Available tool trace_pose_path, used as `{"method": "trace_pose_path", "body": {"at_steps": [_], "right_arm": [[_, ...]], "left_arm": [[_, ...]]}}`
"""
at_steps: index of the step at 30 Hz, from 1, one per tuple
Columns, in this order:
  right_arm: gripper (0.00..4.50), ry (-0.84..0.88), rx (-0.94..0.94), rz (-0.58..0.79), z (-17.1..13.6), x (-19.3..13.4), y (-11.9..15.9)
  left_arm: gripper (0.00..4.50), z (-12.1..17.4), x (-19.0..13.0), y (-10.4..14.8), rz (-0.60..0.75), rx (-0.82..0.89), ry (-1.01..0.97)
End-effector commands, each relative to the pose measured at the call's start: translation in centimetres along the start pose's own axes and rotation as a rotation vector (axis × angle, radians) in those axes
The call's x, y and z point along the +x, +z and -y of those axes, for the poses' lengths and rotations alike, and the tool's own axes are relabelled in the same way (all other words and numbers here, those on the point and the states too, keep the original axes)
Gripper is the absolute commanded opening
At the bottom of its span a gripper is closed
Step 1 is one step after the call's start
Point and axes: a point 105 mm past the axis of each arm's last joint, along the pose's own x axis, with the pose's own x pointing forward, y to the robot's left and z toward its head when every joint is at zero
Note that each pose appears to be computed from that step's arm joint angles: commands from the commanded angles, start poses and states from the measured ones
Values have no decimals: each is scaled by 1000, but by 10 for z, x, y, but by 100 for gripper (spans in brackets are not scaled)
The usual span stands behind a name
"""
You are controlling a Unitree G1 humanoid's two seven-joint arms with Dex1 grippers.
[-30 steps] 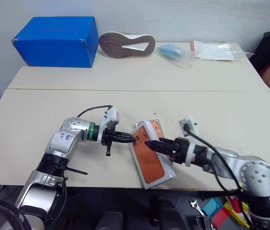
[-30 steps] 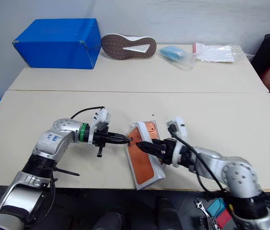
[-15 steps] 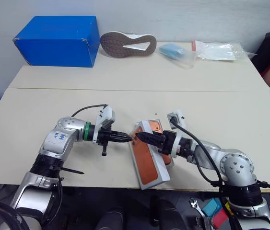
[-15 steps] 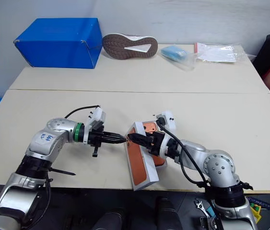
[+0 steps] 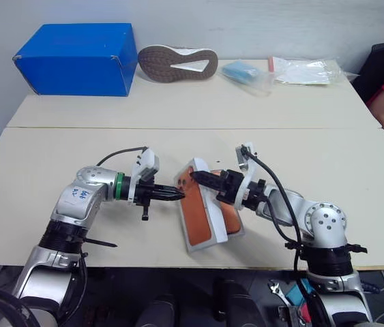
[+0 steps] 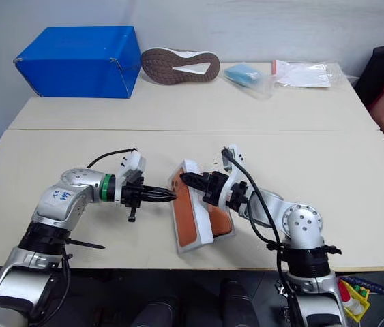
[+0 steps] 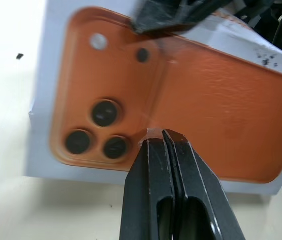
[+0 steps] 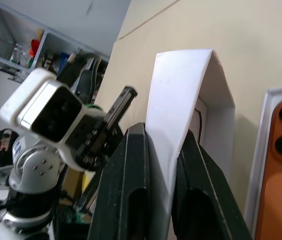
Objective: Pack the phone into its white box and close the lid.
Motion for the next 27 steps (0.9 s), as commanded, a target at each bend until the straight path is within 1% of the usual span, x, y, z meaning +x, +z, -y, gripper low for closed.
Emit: {"method": "trace_pose_path", "body": {"at_steps": [1,3,6,8,9,10,12,19,23,27], "right_arm": [[11,3,-34,19,-4,7,6],[11,-19,-75,2,0,8,4],[11,-32,-68,-11,5,8,1],[80,-46,-60,-10,8,7,0],[106,-51,-62,-8,8,6,1],[146,-54,-67,-5,8,5,1],[210,-52,-75,3,6,1,4],[210,-65,-115,21,4,-27,13],[210,-65,-124,-5,0,-37,12],[210,-96,-222,-40,0,-49,14]], "left_arm": [[0,3,1,5,13,28,-12],[0,2,1,5,14,25,-5],[0,0,0,3,13,22,5],[0,0,0,2,12,19,7],[0,0,1,2,11,18,7],[0,0,2,1,9,17,7],[0,-1,3,-1,4,15,10],[0,-1,10,-6,-18,18,-9],[0,-2,16,-5,-20,27,-25],[0,-2,22,-3,-17,36,-40]]}}
